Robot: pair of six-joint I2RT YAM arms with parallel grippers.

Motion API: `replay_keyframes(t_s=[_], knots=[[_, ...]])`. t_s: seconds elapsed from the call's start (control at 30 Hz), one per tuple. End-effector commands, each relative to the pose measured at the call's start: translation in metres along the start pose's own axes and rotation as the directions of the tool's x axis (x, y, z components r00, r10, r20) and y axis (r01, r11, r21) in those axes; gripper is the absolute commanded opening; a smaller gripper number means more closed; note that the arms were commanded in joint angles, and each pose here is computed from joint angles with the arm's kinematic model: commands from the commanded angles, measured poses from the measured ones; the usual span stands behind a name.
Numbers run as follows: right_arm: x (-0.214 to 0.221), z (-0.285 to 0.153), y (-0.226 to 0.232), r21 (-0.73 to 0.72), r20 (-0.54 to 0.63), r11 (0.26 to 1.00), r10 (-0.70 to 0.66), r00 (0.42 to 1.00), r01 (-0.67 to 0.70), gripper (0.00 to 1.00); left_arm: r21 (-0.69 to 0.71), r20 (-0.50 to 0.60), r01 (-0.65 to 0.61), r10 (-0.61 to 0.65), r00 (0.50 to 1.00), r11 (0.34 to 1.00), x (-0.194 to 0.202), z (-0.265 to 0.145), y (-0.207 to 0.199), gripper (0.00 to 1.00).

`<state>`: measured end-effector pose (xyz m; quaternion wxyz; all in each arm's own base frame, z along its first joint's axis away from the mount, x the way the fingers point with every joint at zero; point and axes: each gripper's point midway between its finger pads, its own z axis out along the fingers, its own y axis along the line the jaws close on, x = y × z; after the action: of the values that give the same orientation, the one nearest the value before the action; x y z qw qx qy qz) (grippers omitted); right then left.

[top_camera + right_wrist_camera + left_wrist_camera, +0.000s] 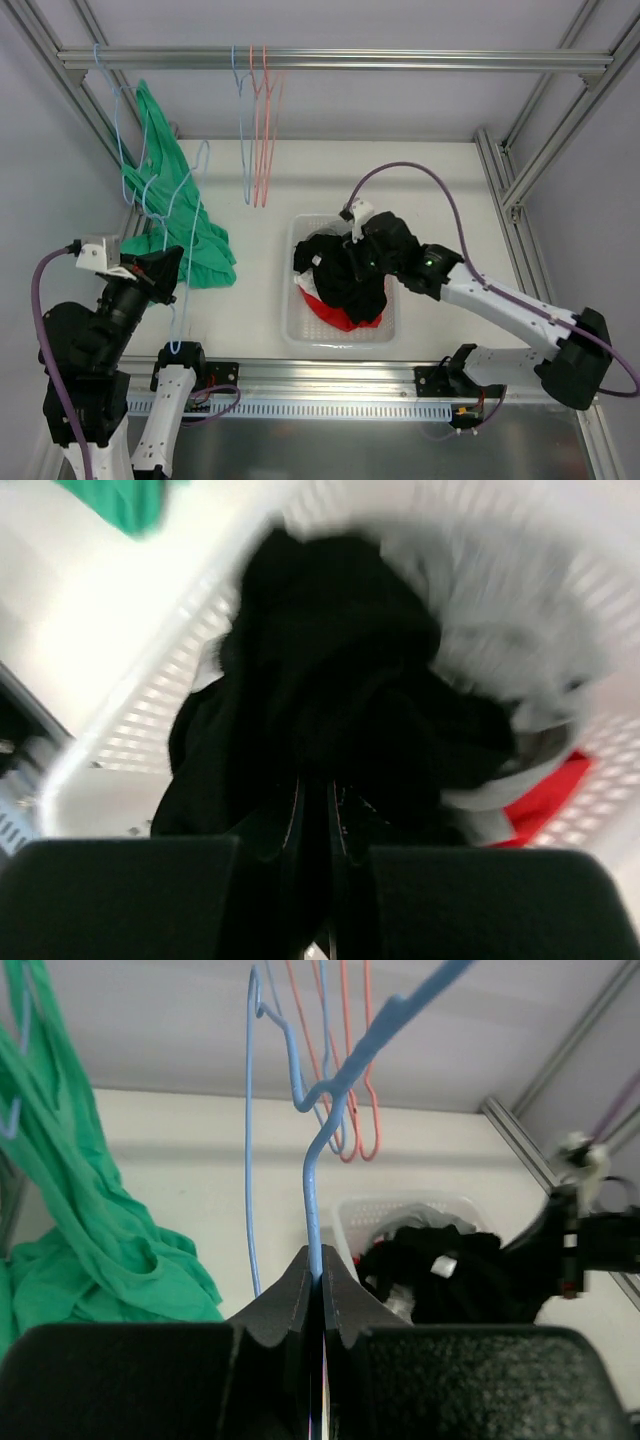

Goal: Remove the tank top from the hanger

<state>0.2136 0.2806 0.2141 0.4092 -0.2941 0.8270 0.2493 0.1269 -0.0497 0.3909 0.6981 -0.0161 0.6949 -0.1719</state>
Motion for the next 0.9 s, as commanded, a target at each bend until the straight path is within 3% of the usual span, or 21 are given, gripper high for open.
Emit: replay_keyframes(t_s=[0.0,0.13,0.2,0.3,0.33,0.37,0.43,0.6,0.73,0.87], knots=[[0.042,0.040,0.005,-0.040,-0.056,0.993,0.112,0.992,-0.115,0.00,0.178,-0.053,0.004,0.005,0.999,0.984,-0.004,0.011,-0.030,0.00],[0.088,0.072,0.004,-0.032,-0.147,0.978,0.197,0.969,-0.204,0.00,0.154,-0.101,0.034,-0.019,0.995,0.987,-0.004,0.023,-0.026,0.00],[0.090,0.071,0.006,-0.043,-0.154,0.978,0.198,0.968,-0.206,0.03,0.131,-0.138,0.051,-0.033,0.990,0.990,-0.002,0.033,-0.022,0.00],[0.067,0.048,0.005,-0.040,-0.091,0.982,0.178,0.980,-0.182,0.41,0.093,-0.186,0.068,-0.049,0.981,0.993,-0.005,0.047,-0.016,0.00],[0.051,0.041,0.004,-0.037,-0.053,0.986,0.162,0.985,-0.164,0.73,0.076,-0.181,0.065,-0.050,0.982,0.995,-0.011,0.050,-0.014,0.00],[0.043,0.033,0.000,-0.016,-0.029,0.988,0.151,0.988,-0.151,0.87,0.056,-0.212,0.074,-0.060,0.975,0.996,-0.009,0.062,-0.009,0.00],[0.028,0.008,-0.002,-0.006,0.006,0.991,0.130,0.991,-0.130,0.99,0.038,-0.203,0.061,-0.052,0.978,0.997,-0.022,0.071,-0.006,0.00],[-0.002,-0.044,-0.021,0.100,0.108,0.991,0.082,0.991,-0.093,0.99,-0.024,-0.229,0.042,-0.047,0.972,0.999,-0.049,0.124,0.010,0.00],[-0.015,-0.073,-0.013,0.042,0.203,0.993,0.102,0.974,-0.112,0.99,-0.017,-0.268,0.077,-0.078,0.960,0.997,-0.055,0.162,0.012,0.00],[-0.012,-0.073,0.009,-0.081,0.173,0.993,0.100,0.980,-0.087,0.99,0.023,-0.244,0.100,-0.092,0.965,0.995,-0.062,0.199,0.012,0.00]])
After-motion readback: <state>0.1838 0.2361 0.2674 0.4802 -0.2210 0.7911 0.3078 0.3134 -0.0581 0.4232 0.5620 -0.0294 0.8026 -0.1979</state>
